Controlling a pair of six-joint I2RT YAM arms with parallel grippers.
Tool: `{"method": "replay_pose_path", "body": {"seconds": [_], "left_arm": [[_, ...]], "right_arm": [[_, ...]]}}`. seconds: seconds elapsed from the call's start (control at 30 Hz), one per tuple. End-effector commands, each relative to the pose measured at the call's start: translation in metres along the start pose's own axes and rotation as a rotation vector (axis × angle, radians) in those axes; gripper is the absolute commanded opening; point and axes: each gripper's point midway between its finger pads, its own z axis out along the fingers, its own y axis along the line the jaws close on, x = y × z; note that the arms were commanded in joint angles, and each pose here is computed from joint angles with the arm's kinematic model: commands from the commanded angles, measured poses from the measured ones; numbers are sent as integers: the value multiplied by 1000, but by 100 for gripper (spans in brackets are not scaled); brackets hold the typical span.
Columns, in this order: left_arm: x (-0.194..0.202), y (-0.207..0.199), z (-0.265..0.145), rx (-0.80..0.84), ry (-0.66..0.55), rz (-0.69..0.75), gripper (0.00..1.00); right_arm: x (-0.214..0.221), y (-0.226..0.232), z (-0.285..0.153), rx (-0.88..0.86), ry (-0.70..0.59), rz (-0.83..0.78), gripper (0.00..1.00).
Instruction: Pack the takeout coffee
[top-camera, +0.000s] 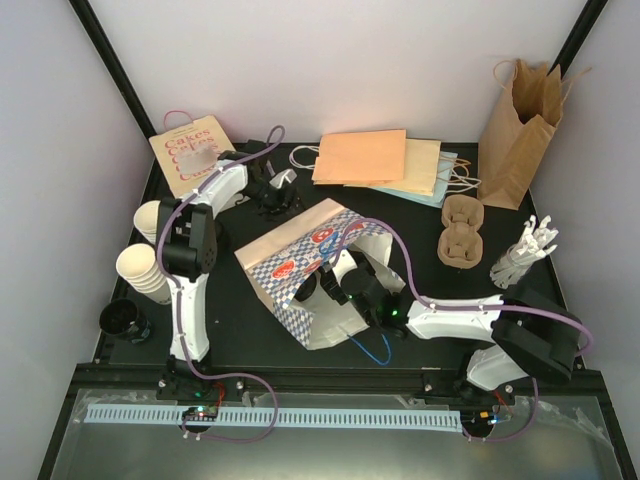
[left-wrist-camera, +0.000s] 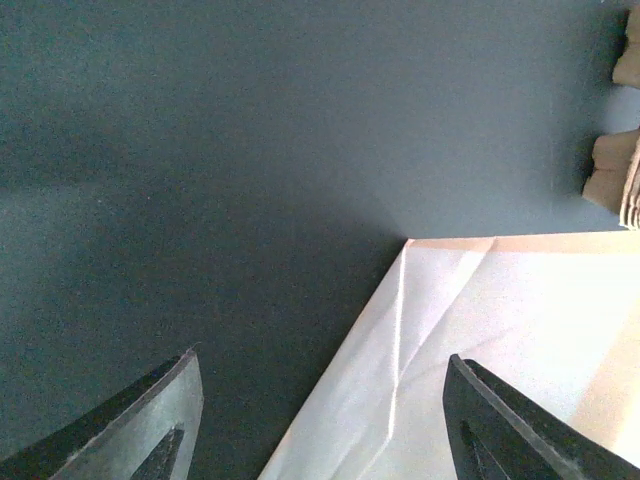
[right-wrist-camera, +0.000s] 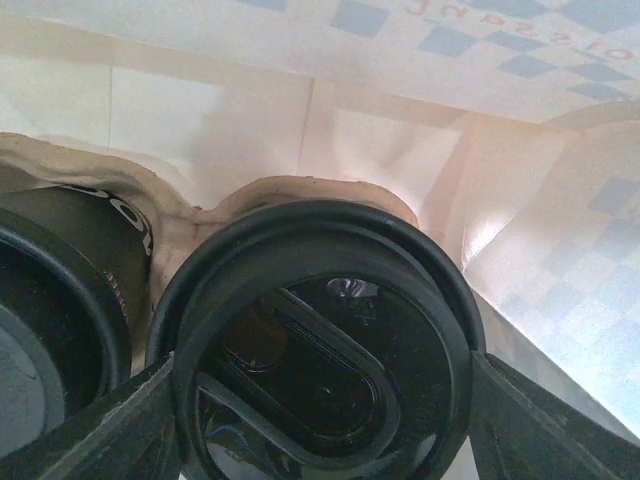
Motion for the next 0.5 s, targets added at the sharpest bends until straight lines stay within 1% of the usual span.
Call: {"method": "replay_pose_path", "body": {"seconds": [0.0,0.13,0.27,0.47], "left_arm": [[2,-7,7,38,44,11,68],[6,0,15,41,73,-9,66],[12,-2,22,68,102,-20,61],[19,-5,31,101,140,-30,59]], "right_arm": [[-18,-6,4,23,-52,73,52],[-14,-6,7,11,-43,98,52],[-13,-6,9,17,-42,110,52],[-15,-5,12,22,-54,119,52]]}}
